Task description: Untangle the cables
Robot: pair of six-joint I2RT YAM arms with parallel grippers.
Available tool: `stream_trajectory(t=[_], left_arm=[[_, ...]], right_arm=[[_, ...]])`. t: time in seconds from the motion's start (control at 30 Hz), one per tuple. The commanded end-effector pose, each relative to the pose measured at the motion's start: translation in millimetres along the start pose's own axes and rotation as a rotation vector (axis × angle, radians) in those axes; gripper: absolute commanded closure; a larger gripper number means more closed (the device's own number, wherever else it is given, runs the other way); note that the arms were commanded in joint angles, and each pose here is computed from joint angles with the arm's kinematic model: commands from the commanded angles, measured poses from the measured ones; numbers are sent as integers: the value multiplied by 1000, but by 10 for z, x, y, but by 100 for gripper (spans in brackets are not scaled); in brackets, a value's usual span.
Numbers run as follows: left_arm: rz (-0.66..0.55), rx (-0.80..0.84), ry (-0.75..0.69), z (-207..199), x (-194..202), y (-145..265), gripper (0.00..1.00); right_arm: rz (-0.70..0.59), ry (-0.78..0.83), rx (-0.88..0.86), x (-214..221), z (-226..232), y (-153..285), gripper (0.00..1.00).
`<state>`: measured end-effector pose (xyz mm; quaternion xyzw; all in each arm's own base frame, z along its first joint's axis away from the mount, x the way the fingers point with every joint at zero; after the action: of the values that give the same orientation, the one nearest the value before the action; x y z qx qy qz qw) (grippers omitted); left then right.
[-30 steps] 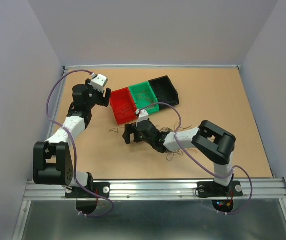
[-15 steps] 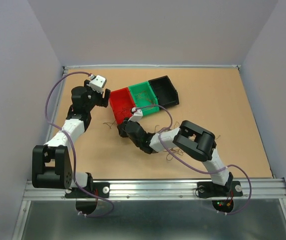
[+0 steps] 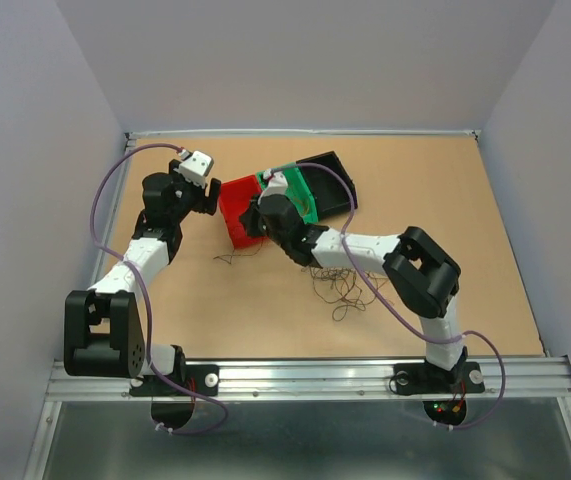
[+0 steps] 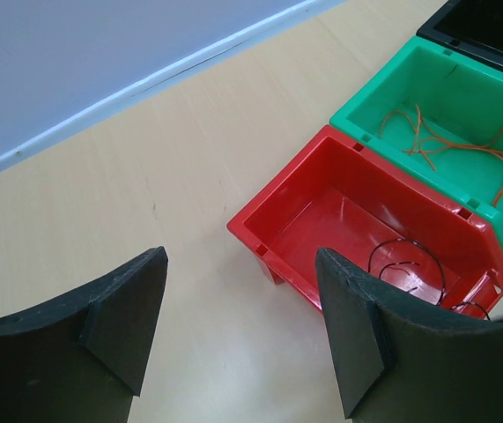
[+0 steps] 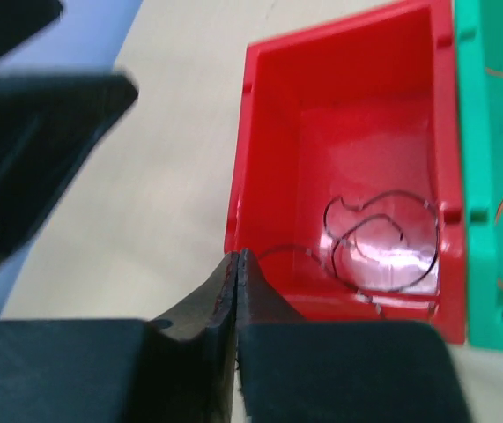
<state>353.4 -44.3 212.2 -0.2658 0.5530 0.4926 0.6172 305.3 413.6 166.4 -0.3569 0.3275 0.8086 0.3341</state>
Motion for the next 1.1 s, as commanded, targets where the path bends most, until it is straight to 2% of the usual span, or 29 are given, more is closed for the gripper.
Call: stream_trajectory(t=[0.0, 0.03, 0.1, 0.13, 0.17, 0.2, 0.27, 0.37, 0.4, 0.47, 0.57, 0.63, 0.73, 1.07], left_arm=[[-52, -3, -24, 41, -117, -15, 20], [-48, -1, -25, 47, -109, -23, 20], [-27, 22, -28, 46, -133, -30, 18], [-7, 43, -29, 29, -135, -21, 16], [51, 81, -58, -1, -54, 23, 15], [53, 125, -86, -55, -47, 98, 14], [114, 171, -137, -135, 97, 242, 14], [151, 208, -247, -255, 264, 551, 12], [132, 242, -301, -303, 257, 657, 10], [158, 319, -346, -375, 262, 795, 9], [233, 410, -335, -452, 312, 917, 9], [242, 467, -320, -500, 311, 915, 9], [300, 542, -313, -647, 445, 875, 9], [360, 533, -296, -928, 664, 476, 11]], right_arm=[[72, 52, -82, -237, 65, -105, 85], [99, 61, -114, -201, 88, -80, 67], [123, 68, -111, -134, 26, -42, 41], [123, 73, -97, -102, 1, -12, 38], [87, 74, -73, -192, -2, 47, 37], [95, 87, -38, -106, -121, 100, 34], [53, 102, 16, -165, -206, 207, 34], [23, 133, 67, -231, -347, 463, 33], [15, 139, 71, -268, -392, 603, 30], [-8, 135, 84, -317, -437, 740, 27], [-19, 130, 92, -279, -560, 996, 22], [-45, 107, 83, -286, -597, 1116, 14], [-89, 82, 112, -259, -753, 1361, 9], [-199, 4, 100, -245, -1032, 2006, 8]])
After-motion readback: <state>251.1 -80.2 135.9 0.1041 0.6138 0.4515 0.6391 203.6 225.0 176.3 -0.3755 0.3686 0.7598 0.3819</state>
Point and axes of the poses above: each gripper's point midway between its finger pads, its own y axis back along the fingers, its own z axis along the line the jaws close on, x = y × z, the point moved 8 cm from there along y, back along the fingers, and after that the axes turned 4 degrees about -y, right-handed, at the moved point
